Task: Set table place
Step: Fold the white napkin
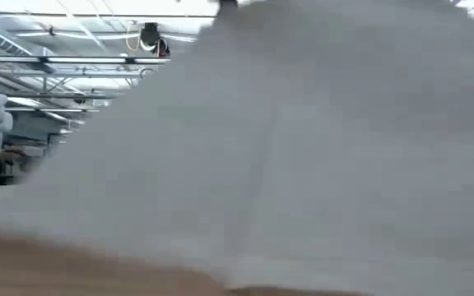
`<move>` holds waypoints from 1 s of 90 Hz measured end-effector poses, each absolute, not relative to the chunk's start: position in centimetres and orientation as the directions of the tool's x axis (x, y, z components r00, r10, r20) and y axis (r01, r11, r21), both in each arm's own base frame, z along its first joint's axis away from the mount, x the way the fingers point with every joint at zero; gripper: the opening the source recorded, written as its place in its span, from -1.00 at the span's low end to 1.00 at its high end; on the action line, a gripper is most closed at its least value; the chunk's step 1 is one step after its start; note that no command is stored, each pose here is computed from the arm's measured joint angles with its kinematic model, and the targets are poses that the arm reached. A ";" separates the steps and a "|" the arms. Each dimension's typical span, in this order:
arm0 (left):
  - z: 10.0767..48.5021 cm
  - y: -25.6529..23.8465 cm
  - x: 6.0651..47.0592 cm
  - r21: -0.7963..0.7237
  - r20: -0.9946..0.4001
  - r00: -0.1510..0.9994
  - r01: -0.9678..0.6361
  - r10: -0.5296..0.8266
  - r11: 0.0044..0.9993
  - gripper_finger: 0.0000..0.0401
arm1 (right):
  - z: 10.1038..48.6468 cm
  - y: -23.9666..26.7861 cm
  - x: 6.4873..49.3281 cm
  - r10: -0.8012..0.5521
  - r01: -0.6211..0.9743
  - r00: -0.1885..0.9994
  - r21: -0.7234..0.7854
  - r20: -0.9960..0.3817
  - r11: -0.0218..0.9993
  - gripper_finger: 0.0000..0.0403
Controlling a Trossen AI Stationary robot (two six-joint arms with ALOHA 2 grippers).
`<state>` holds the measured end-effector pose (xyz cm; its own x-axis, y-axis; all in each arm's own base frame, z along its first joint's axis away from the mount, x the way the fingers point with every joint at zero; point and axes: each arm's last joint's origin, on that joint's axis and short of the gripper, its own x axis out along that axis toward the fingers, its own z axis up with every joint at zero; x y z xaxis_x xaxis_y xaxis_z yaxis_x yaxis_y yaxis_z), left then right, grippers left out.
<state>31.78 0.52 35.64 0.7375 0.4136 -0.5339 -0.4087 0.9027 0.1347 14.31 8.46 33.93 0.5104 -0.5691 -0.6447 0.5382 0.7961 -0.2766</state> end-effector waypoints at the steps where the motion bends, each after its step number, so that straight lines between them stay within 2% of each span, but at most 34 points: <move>1: 35.2 0.7 31.8 0.130 -0.539 0.734 -0.412 0.413 0.902 -1.00 | 33.5 8.3 14.3 -0.577 0.549 0.494 -0.280 -0.650 0.787 -1.00; 12: 30.5 3.0 33.0 0.076 -0.574 0.716 -0.437 0.398 0.896 -1.00 | 29.5 6.5 14.3 -0.643 0.675 0.330 -0.303 -0.692 0.672 -1.00; 22: 26.7 4.5 34.4 0.053 -0.592 0.707 -0.446 0.388 0.893 -1.00 | 27.1 5.4 14.4 -0.655 0.748 0.244 -0.291 -0.715 0.596 -1.00; 46: 18.7 7.0 38.9 0.043 -0.628 0.675 -0.467 0.387 0.883 -1.00 | 23.3 4.3 16.0 -0.599 0.795 0.244 -0.196 -0.763 0.574 -1.00; 64: 15.9 8.5 40.4 0.062 -0.659 0.633 -0.492 0.406 0.868 -1.00 | 22.4 3.6 15.8 -0.594 0.818 0.191 -0.208 -0.782 0.536 -1.00; 90: 15.8 11.4 39.9 0.117 -0.663 0.603 -0.502 0.444 0.857 -0.95 | 22.4 3.7 15.9 -0.591 0.818 0.203 -0.196 -0.781 0.541 -1.00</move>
